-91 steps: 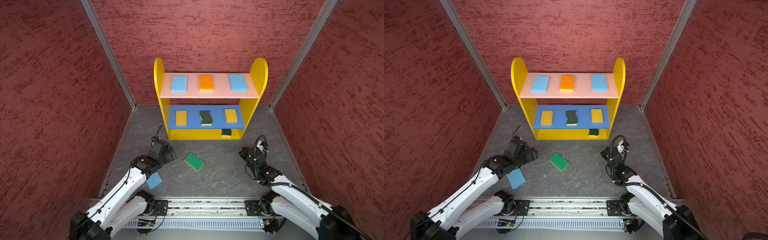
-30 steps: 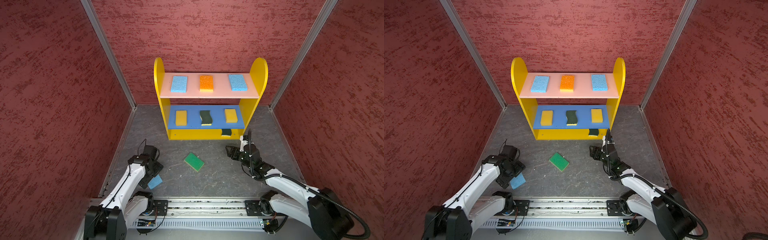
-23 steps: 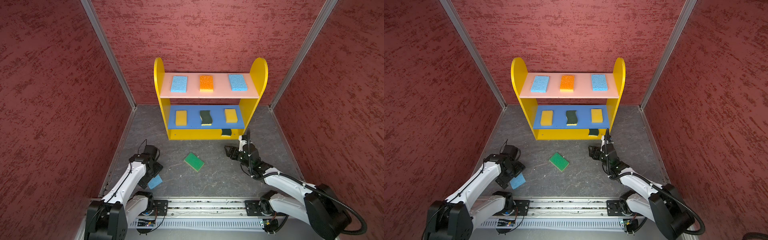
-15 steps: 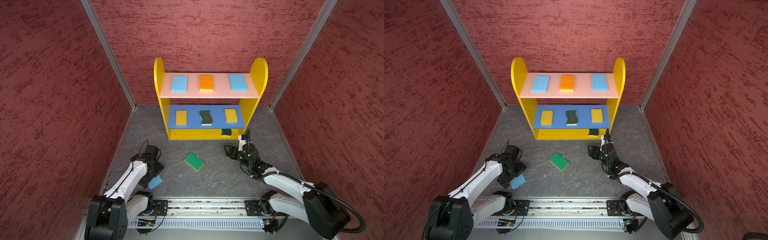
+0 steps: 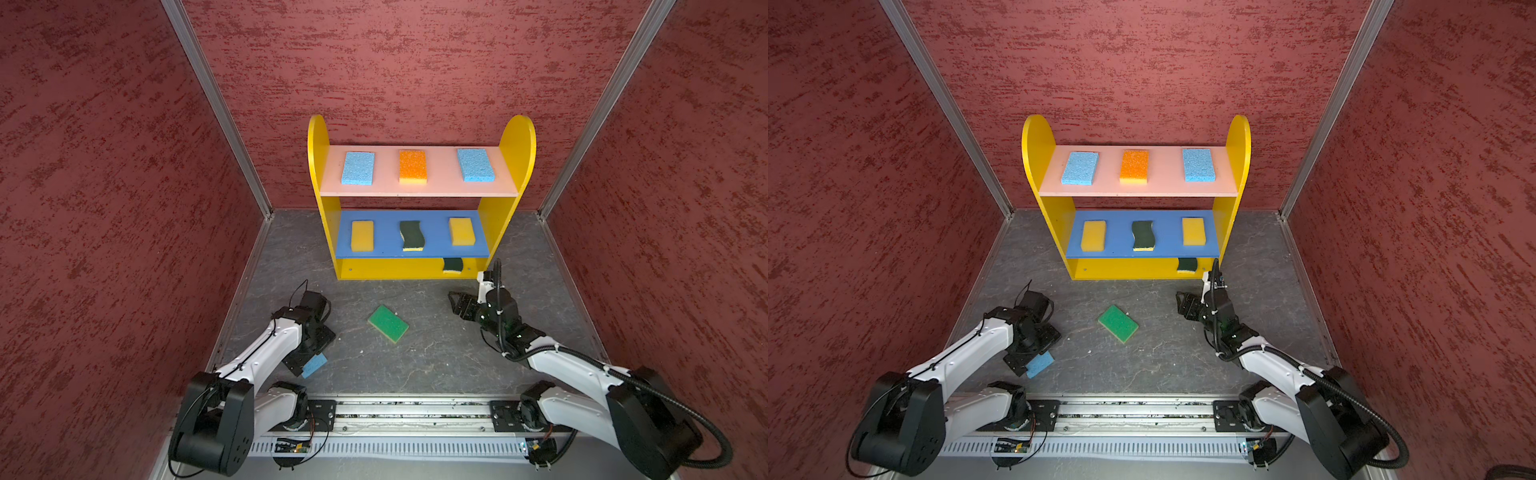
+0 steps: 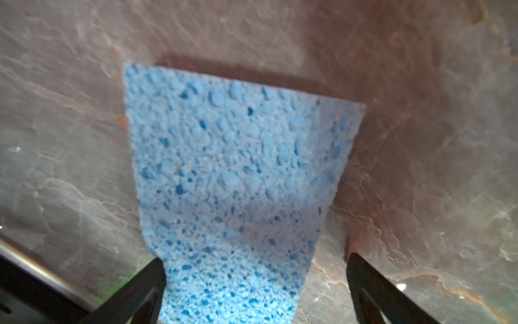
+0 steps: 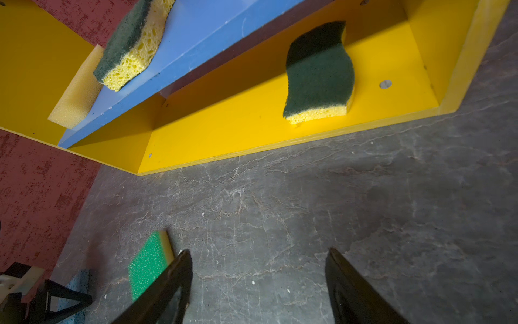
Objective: Arrange cleaning sponges on a shelf
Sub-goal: Move the cleaning sponge to the center of the table, then pick up the cleaning sponge from the center of the table, then place the cleaning sponge on the shelf.
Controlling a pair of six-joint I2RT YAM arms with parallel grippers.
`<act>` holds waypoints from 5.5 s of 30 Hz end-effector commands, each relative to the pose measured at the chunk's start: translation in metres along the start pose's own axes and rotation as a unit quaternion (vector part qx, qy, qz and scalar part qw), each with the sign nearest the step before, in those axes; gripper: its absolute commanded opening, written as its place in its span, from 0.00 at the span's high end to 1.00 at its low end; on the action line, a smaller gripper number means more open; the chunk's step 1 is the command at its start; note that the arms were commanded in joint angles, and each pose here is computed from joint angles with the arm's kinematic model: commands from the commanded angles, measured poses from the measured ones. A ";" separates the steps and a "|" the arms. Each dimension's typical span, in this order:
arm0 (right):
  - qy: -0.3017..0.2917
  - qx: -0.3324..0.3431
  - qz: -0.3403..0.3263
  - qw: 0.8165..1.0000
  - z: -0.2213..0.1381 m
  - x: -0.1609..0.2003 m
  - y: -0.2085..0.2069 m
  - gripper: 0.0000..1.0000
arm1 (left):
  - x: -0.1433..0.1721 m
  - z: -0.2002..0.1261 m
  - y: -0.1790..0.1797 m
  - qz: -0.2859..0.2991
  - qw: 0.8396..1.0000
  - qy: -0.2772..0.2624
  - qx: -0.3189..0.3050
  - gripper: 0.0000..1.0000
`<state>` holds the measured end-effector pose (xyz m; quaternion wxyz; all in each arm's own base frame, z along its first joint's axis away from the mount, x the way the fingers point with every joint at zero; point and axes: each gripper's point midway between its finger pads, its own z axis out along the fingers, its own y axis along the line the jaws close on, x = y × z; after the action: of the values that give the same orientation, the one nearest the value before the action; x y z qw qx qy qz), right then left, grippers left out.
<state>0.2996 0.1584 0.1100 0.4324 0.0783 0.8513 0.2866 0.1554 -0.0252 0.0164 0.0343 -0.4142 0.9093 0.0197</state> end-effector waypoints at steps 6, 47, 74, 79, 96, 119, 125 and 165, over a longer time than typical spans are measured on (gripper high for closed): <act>-0.022 0.012 -0.001 1.000 -0.009 -0.007 -0.006 0.24 | -0.003 -0.017 -0.053 0.043 0.997 -0.018 0.065 0.00; -0.024 0.036 -0.005 0.999 -0.037 -0.006 -0.015 0.21 | 0.023 -0.025 -0.098 0.232 0.966 -0.094 0.070 0.01; -0.022 0.041 0.008 0.999 -0.042 -0.004 -0.018 0.21 | 0.031 0.020 -0.081 0.221 0.972 -0.072 0.034 0.12; -0.022 0.041 0.009 0.999 -0.043 -0.003 -0.018 0.22 | 0.031 0.026 -0.071 0.229 0.971 -0.069 -0.004 0.12; -0.017 0.037 0.020 0.999 -0.044 -0.001 -0.018 0.22 | 0.040 0.009 -0.081 0.295 0.950 -0.099 0.014 0.24; -0.008 0.010 0.041 0.999 -0.044 0.006 -0.012 0.24 | 0.047 -0.078 -0.135 0.360 0.906 -0.171 0.144 0.27; -0.009 0.013 0.040 0.999 -0.046 0.006 -0.012 0.25 | 0.056 -0.089 -0.165 0.381 0.893 -0.173 0.166 0.28; -0.024 0.024 0.008 0.999 -0.058 0.004 -0.019 0.24 | 0.048 -0.079 -0.325 0.369 0.847 -0.288 0.253 0.27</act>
<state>0.2542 0.1258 0.1287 0.4438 0.1033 0.8443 0.2820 0.3484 -0.2687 0.0760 0.3512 0.0079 0.9338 -0.0682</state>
